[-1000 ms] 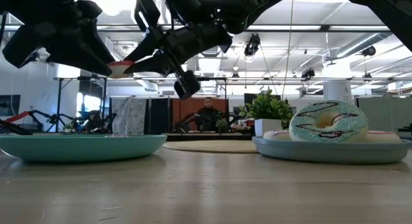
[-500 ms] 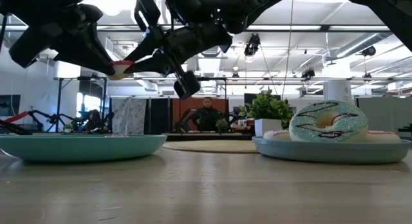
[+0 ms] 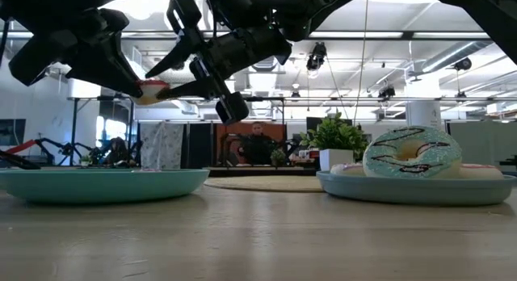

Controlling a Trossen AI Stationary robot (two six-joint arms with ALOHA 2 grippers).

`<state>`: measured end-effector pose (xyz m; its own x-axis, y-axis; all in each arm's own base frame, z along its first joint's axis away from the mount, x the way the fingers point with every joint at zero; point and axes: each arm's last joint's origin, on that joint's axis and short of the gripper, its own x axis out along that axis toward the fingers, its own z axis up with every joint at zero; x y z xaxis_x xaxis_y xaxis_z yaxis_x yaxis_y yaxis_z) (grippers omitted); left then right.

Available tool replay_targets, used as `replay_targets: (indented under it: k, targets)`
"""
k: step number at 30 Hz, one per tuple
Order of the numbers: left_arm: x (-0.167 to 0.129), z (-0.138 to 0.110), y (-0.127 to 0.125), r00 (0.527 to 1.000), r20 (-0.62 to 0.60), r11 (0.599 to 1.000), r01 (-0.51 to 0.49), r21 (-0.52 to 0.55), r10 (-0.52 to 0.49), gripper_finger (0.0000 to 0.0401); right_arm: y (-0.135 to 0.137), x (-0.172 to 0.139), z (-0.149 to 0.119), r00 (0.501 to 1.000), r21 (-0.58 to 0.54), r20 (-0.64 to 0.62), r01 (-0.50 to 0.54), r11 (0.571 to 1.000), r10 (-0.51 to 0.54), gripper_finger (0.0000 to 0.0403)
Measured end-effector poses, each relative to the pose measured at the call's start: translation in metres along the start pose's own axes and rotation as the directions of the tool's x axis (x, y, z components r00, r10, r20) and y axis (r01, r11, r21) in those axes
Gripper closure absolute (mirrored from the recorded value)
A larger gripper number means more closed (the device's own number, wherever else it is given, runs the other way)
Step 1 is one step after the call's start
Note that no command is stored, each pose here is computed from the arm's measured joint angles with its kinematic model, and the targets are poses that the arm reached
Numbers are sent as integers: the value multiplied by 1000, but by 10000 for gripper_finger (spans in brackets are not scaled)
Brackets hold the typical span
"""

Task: Pick & Place donuts
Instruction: Put the small pink donut on the blue plate

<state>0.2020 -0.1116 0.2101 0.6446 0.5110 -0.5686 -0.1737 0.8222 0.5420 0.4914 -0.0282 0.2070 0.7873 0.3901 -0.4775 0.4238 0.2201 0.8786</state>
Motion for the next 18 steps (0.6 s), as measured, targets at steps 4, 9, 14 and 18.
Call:
replay_targets:
  k: [4, 9, 14, 18]
  targets:
    - [0, -3, 0, 999, -29, 999, 17, -31, -18, 398, 0, 0, 0, 1000, -5, 1, 0, 1000, 0, 232]
    - [-2, -14, 2, 992, -122, 990, 19, -139, -36, 398, 2, -3, -1, 1000, -36, 0, 6, 999, -6, 189]
    - [-11, -22, -3, 982, -166, 986, 64, -153, -89, 399, 5, -9, -3, 1000, -74, -6, 28, 997, -29, 165]
    - [-9, -31, -12, 957, -210, 971, 164, -171, -199, 399, 11, -16, -3, 1000, -102, -2, 22, 995, -22, 153]
